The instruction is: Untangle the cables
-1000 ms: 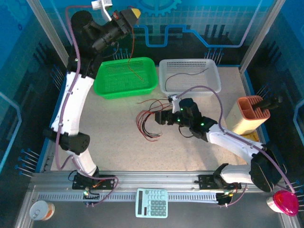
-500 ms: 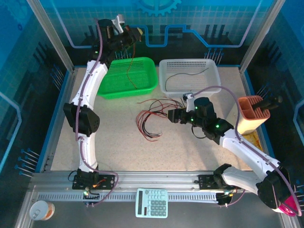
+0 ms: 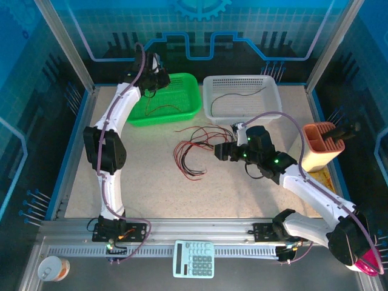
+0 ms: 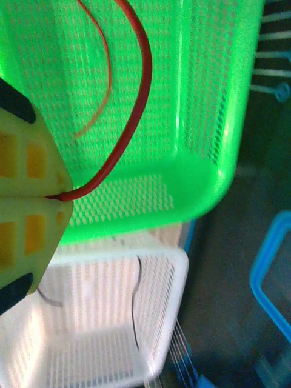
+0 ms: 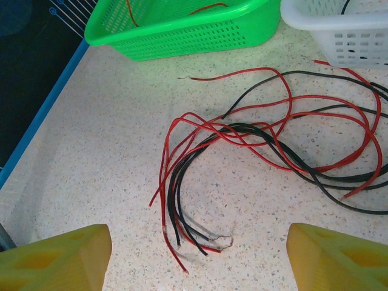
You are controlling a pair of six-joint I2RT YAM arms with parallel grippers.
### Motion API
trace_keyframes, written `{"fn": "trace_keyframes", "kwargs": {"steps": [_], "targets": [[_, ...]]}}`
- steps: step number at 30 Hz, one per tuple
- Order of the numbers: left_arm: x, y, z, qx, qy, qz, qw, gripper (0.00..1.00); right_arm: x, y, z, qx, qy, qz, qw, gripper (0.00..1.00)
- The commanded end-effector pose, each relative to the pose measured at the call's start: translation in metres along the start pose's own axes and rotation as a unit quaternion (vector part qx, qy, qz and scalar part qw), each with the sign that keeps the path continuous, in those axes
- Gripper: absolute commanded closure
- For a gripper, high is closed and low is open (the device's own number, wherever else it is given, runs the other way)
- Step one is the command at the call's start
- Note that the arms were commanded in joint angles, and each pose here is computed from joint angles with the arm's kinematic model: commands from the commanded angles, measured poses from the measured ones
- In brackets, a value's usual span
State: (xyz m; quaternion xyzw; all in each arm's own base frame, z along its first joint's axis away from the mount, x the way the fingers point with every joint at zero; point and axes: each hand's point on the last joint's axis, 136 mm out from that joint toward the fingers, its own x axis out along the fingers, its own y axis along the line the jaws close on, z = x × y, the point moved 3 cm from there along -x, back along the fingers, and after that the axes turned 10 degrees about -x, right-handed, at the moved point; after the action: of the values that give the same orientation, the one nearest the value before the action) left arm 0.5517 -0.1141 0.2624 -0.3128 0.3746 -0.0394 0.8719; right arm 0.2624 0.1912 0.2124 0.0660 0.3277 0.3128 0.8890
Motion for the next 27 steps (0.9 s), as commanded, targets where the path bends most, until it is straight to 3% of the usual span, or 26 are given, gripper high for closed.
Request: {"fn": "trace_keyframes", "kwargs": {"steps": [1, 7, 12, 21, 23, 27], "targets": [[-0.004, 0.025, 0.0, 0.051, -0.006, 0.063, 0.997, 0.98, -0.001, 0.0, -0.001, 0.012, 0.008, 0.004, 1.0, 0.23], [0.032, 0.049, -0.01, 0.094, 0.041, 0.111, 0.988, 0.86, -0.003, -0.004, -0.01, 0.024, 0.02, -0.012, 0.999, 0.23], [0.052, 0.064, -0.02, 0.107, 0.078, 0.136, 0.982, 0.64, -0.003, -0.005, -0.014, 0.029, 0.016, -0.023, 0.999, 0.23], [0.054, 0.051, -0.039, 0.097, 0.117, 0.107, 0.983, 0.16, -0.004, 0.004, -0.012, 0.015, 0.015, -0.016, 1.0, 0.23], [0.047, 0.039, -0.041, 0.089, 0.12, 0.088, 0.985, 0.01, -0.005, 0.005, -0.012, 0.013, 0.014, -0.015, 1.0, 0.23], [0.033, 0.021, -0.038, 0.063, 0.118, 0.056, 0.99, 0.01, -0.005, 0.008, -0.013, 0.012, 0.009, -0.008, 1.0, 0.23]]}}
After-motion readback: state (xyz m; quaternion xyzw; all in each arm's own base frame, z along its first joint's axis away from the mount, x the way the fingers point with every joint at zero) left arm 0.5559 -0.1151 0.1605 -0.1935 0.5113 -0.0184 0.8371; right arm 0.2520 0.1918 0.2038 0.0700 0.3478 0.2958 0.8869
